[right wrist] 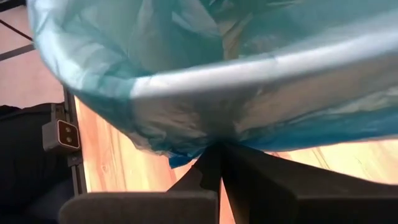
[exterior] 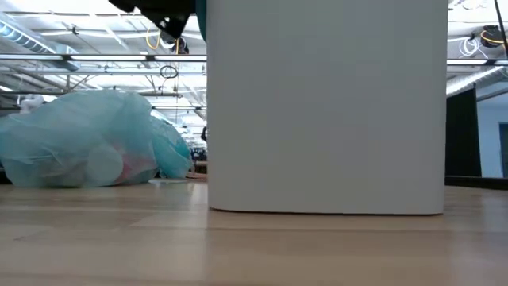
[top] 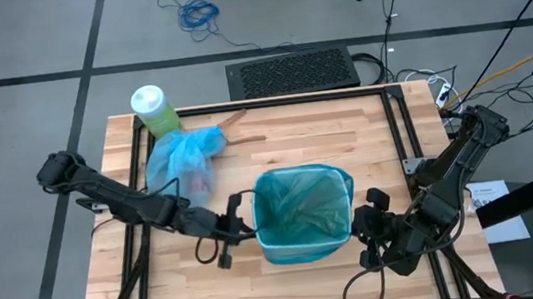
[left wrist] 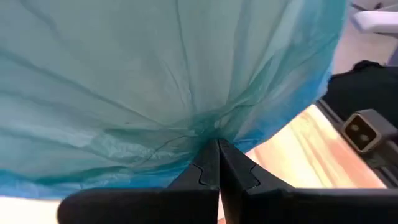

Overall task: Place trash/remove bag and relplace
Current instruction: Insert the plastic bag in the white trash bin

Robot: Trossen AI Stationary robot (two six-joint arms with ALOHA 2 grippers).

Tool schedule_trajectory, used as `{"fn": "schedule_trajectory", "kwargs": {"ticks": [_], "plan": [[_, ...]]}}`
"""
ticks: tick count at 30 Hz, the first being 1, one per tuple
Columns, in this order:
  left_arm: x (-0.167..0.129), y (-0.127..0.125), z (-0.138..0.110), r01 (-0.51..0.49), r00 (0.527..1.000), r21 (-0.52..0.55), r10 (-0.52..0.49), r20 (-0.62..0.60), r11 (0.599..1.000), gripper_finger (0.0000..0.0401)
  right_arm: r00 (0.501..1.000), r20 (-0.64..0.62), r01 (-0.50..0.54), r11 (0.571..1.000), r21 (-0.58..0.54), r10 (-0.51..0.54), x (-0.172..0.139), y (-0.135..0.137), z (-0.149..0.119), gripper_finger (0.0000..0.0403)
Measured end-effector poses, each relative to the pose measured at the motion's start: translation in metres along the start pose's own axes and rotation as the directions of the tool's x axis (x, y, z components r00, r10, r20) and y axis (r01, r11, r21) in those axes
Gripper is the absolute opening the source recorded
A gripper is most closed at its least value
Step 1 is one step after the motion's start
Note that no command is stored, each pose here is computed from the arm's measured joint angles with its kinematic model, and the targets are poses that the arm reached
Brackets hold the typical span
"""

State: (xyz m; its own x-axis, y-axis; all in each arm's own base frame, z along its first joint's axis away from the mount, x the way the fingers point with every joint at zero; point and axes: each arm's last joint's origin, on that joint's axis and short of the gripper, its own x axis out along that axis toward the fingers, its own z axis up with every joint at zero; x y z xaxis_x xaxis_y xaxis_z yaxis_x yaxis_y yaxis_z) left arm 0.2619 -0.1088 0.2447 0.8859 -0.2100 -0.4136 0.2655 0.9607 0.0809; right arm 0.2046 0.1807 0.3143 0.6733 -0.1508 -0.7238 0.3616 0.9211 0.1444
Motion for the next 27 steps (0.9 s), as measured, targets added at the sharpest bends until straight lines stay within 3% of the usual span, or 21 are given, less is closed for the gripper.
{"fn": "schedule_trajectory", "kwargs": {"ticks": [13,23,27], "plan": [[0.003,0.031,-0.009,-0.113,0.992,-0.035,0.111,-0.066,0.993,0.0,0.998,-0.035,0.052,0.998,0.018,-0.051,0.014,-0.009,-0.005,0.0],[-0.016,0.04,-0.008,-0.201,0.973,-0.014,0.198,-0.121,0.979,0.0,1.0,-0.021,-0.023,1.0,0.004,0.023,-0.025,0.001,0.013,0.0],[-0.03,0.037,-0.005,-0.193,0.975,-0.022,0.189,-0.118,0.981,0.0,1.0,-0.011,0.019,1.0,0.004,-0.019,-0.038,-0.004,0.018,0.0]]}}
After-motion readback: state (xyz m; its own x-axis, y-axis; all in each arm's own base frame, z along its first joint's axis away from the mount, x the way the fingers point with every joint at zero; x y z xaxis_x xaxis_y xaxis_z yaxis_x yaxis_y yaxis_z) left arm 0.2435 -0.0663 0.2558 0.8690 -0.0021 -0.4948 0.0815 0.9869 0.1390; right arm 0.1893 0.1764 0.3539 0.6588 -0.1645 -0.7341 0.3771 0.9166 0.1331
